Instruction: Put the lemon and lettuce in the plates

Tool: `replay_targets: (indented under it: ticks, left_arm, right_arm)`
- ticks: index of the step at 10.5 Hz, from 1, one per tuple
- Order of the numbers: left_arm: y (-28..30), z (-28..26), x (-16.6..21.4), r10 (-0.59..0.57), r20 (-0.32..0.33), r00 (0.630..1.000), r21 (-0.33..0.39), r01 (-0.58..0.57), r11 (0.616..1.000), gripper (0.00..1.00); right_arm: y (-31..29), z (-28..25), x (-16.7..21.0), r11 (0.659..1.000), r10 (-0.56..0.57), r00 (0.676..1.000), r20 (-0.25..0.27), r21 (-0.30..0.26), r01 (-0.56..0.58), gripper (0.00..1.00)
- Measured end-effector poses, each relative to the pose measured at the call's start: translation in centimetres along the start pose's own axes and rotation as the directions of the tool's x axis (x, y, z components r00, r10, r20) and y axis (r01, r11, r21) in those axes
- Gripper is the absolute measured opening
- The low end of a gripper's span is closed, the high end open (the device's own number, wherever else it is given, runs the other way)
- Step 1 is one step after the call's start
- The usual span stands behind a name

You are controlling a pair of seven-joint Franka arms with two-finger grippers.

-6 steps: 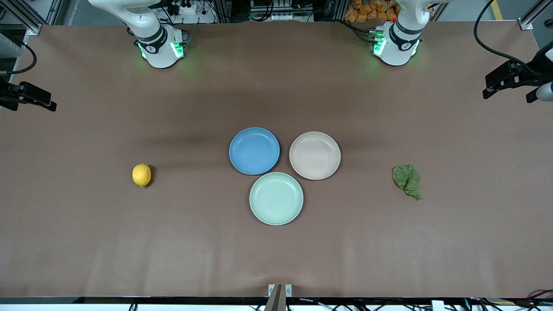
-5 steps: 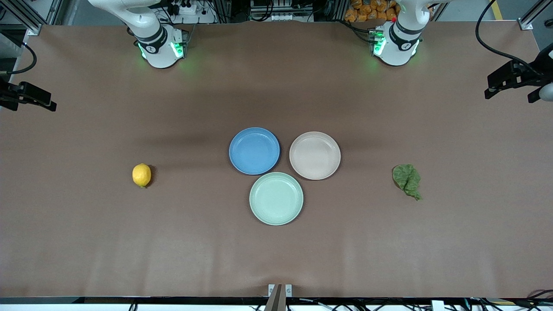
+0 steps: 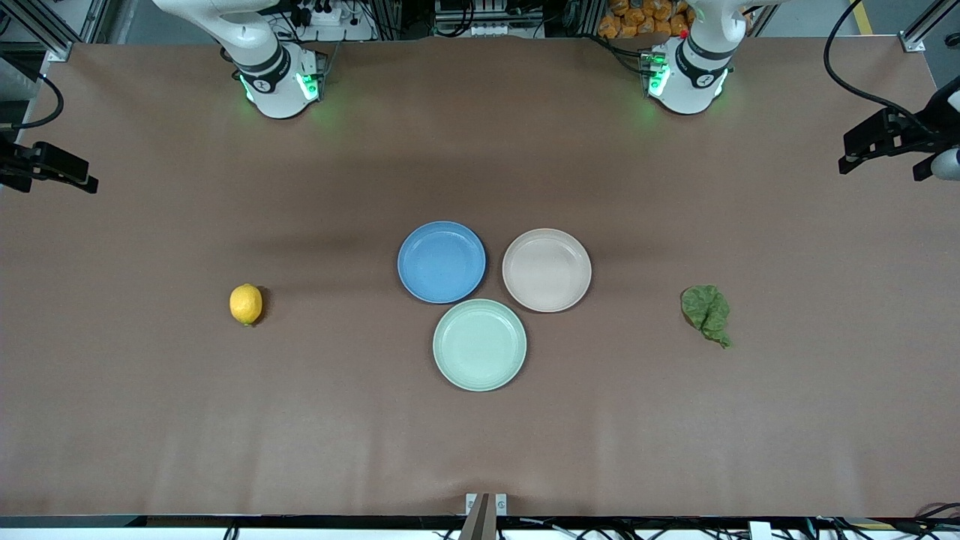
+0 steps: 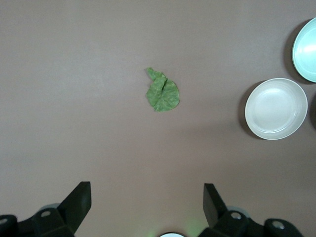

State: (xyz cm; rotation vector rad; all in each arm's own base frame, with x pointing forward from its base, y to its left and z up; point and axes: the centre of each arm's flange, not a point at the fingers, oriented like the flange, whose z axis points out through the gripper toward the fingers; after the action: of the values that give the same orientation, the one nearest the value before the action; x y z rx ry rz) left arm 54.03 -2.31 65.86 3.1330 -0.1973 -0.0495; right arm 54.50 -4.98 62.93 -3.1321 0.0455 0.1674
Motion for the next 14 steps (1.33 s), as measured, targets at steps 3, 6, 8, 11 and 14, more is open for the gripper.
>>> replay_targets:
  ticks: [3, 6, 8, 11, 14]
  left_arm:
    - [0.2, 2.2, 1.0, -0.036, 0.043, 0.998, -0.005, 0.036, 0.999, 1.00]
    - [0.7, 6.7, 2.1, -0.060, 0.099, 0.993, -0.006, 0.060, 0.998, 1.00]
    - [0.5, 11.2, 2.9, -0.063, 0.091, 0.994, -0.006, 0.064, 0.998, 1.00]
    - [1.8, 18.6, 3.4, -0.067, 0.058, 0.996, -0.006, 0.067, 0.998, 1.00]
    - [2.7, 26.8, 3.8, -0.071, 0.030, 0.997, -0.015, 0.071, 0.997, 1.00]
  right_arm:
    - [0.0, 0.0, 0.0, 1.000, 0.000, 1.000, 0.000, 0.000, 0.000, 1.00]
    - [0.0, 0.1, 0.1, 1.000, 0.000, 1.000, 0.002, 0.000, 0.000, 1.00]
    - [0.0, 0.4, 0.3, 1.000, 0.000, 1.000, 0.007, 0.000, 0.000, 1.00]
    - [-0.2, 1.3, 1.0, 1.000, -0.001, 1.000, 0.021, -0.002, 0.001, 1.00]
    - [-0.2, 2.0, 1.5, 1.000, -0.001, 1.000, 0.030, -0.005, 0.001, 1.00]
